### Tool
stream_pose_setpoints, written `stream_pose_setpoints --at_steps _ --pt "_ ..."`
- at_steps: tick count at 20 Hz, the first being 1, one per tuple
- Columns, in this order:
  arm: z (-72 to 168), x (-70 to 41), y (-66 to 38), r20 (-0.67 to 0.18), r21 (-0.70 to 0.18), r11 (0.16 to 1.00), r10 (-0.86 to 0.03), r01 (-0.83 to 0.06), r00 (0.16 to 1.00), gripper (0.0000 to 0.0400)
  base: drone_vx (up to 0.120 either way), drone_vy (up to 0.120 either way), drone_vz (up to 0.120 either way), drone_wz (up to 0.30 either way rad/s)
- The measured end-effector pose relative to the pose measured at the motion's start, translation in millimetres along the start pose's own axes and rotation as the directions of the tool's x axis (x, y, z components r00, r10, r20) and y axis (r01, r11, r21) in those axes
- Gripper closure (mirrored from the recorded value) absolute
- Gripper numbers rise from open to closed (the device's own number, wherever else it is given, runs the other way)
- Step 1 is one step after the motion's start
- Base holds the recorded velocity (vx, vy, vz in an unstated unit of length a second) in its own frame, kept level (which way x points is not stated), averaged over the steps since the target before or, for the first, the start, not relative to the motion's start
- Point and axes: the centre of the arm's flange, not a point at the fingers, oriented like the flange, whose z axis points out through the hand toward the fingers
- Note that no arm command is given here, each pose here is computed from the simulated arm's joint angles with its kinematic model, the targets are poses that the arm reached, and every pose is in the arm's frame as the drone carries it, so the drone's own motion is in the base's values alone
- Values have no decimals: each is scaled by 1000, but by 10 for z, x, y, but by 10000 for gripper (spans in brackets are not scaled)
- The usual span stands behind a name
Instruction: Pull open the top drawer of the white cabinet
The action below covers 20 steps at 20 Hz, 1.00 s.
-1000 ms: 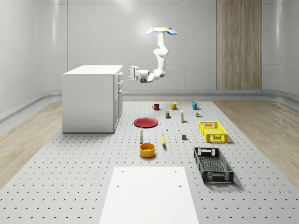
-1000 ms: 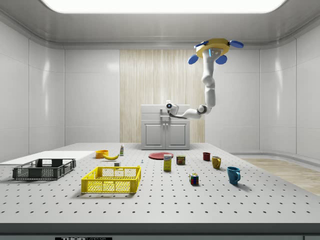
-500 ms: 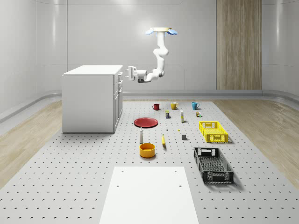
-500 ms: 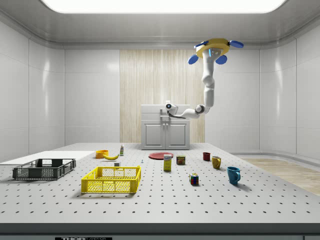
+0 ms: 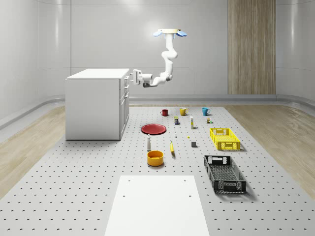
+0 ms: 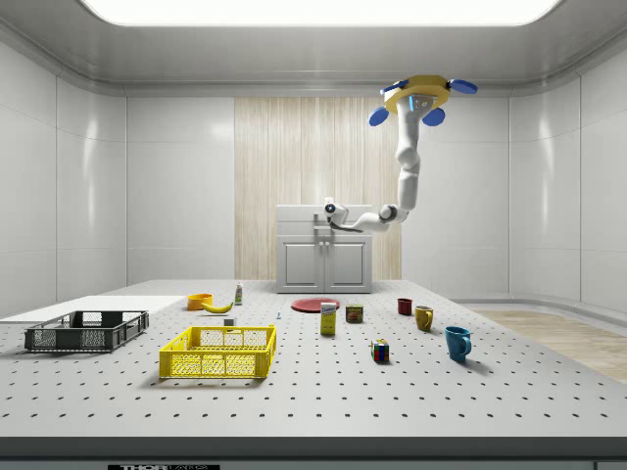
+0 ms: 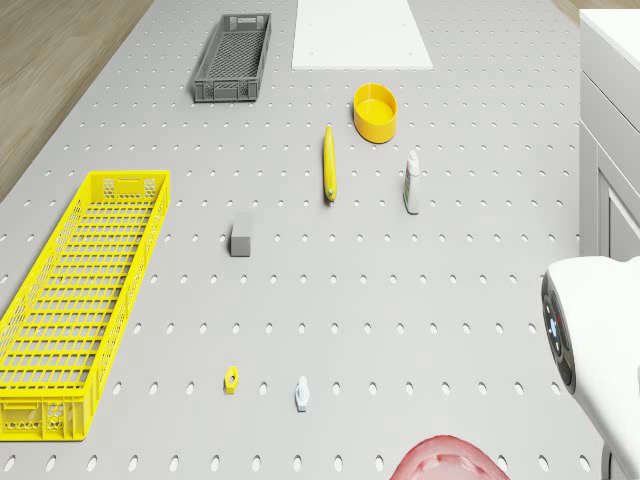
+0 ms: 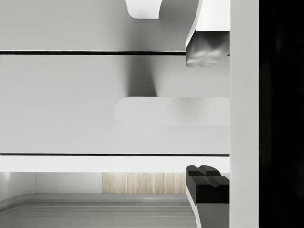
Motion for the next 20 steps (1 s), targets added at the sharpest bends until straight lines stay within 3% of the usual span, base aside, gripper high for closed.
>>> stream_pose_setpoints --at_steps 12,20 --pt "225 -86 80 26 -25 1000 0 1 1000 95 0 0 0 0" --pt "241 -54 42 27 -25 1000 0 1 1000 95 0 0 0 0"
